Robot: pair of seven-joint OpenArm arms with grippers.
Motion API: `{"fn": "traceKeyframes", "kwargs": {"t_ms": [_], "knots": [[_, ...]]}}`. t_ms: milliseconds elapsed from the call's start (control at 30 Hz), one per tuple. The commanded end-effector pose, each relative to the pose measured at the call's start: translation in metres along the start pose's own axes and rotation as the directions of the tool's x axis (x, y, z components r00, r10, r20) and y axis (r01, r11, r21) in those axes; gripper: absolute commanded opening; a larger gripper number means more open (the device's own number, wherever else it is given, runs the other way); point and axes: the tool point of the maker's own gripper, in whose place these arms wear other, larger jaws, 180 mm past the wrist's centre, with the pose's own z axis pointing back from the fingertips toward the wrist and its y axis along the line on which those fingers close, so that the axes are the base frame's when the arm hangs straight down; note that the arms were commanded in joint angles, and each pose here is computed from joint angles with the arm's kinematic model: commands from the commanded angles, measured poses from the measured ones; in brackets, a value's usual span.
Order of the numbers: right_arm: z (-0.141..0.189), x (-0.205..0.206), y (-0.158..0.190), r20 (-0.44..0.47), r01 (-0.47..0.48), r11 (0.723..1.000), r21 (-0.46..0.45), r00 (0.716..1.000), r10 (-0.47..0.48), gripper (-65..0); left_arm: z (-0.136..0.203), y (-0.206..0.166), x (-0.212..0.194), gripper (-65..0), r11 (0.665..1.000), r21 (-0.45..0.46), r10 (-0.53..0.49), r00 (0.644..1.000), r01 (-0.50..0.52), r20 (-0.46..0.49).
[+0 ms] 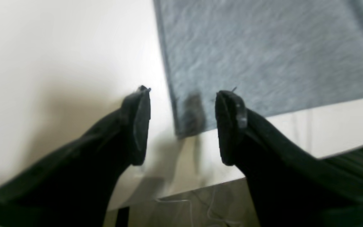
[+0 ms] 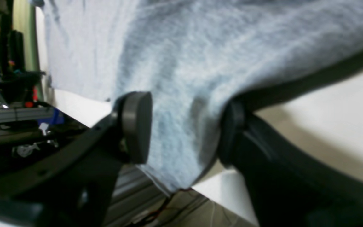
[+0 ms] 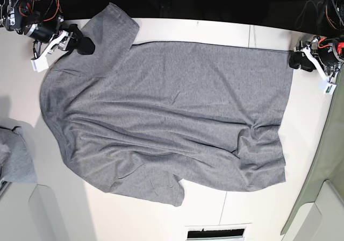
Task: Layout the t-shirt on the table in an organized manner, then fold the t-shirt properly
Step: 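Lower both grippers onto the shirt's shoulder edge and pinch it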
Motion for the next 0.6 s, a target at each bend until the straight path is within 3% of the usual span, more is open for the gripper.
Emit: {"fn": "traceKeyframes", "kwargs": {"t_ms": [0, 233, 467, 567], "knots": [[0.002, -0.011, -0.008, -0.058, -0.011, 0.999, -0.04, 0.998, 0.009, -32.7, 0.005, 0.01, 0.011, -29.7, 1.0, 0.029, -0.014, 0.999, 0.013, 0.036], [0.002, -0.011, -0.008, -0.056, -0.011, 0.999, -0.039, 0.998, 0.009, -32.7, -0.005, 0.017, 0.0, -29.8, 0.999, 0.054, -0.006, 1.0, 0.004, 0.031], [0.002, -0.01, -0.007, -0.054, -0.012, 0.999, -0.038, 0.998, 0.01, -32.7, -0.019, -0.018, -0.016, -30.0, 0.996, -0.059, -0.07, 0.997, 0.068, -0.04], [0.002, -0.009, -0.007, -0.052, -0.01, 0.999, -0.036, 0.999, 0.009, -32.9, -0.024, -0.028, -0.028, -37.4, 0.992, -0.086, -0.1, 0.991, 0.092, -0.09]]}}
